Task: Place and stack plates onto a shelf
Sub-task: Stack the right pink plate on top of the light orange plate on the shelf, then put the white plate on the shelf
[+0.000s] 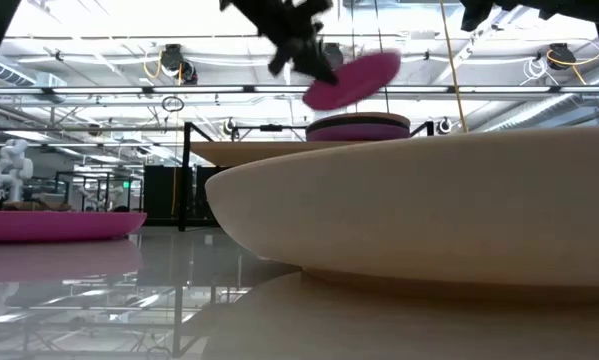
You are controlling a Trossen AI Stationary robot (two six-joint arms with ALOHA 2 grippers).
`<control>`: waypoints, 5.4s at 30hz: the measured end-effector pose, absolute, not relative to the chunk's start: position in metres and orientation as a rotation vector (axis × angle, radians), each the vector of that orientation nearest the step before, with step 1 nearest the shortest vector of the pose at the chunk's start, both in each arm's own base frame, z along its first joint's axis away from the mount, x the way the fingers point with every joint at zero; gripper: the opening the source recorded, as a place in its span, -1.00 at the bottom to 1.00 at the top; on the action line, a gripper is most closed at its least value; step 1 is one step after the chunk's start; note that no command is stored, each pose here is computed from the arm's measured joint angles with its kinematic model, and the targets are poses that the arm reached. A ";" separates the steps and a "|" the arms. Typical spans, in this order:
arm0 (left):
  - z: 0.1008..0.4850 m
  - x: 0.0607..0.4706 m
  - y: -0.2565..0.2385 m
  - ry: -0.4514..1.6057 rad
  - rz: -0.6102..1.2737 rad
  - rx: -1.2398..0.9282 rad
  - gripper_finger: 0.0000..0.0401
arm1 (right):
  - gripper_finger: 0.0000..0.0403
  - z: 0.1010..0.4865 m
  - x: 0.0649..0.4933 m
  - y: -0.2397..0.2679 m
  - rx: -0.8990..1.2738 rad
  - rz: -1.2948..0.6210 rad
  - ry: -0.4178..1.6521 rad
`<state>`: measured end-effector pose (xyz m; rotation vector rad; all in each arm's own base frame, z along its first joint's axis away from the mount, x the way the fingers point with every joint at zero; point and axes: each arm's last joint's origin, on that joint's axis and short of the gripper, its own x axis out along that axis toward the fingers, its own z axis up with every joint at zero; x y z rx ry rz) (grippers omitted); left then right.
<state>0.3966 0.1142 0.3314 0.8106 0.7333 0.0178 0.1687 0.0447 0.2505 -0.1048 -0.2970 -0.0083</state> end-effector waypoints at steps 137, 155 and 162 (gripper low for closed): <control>0.269 0.156 -0.038 -0.100 0.075 0.055 0.11 | -1.00 0.339 0.310 -0.090 0.112 -0.411 0.033; 0.272 0.154 -0.042 -0.119 0.091 0.139 0.11 | -1.00 0.268 0.347 -0.243 0.324 -0.451 -0.054; 0.280 0.152 -0.042 -0.193 0.107 0.159 0.11 | -1.00 0.258 0.342 -0.254 0.318 -0.443 -0.010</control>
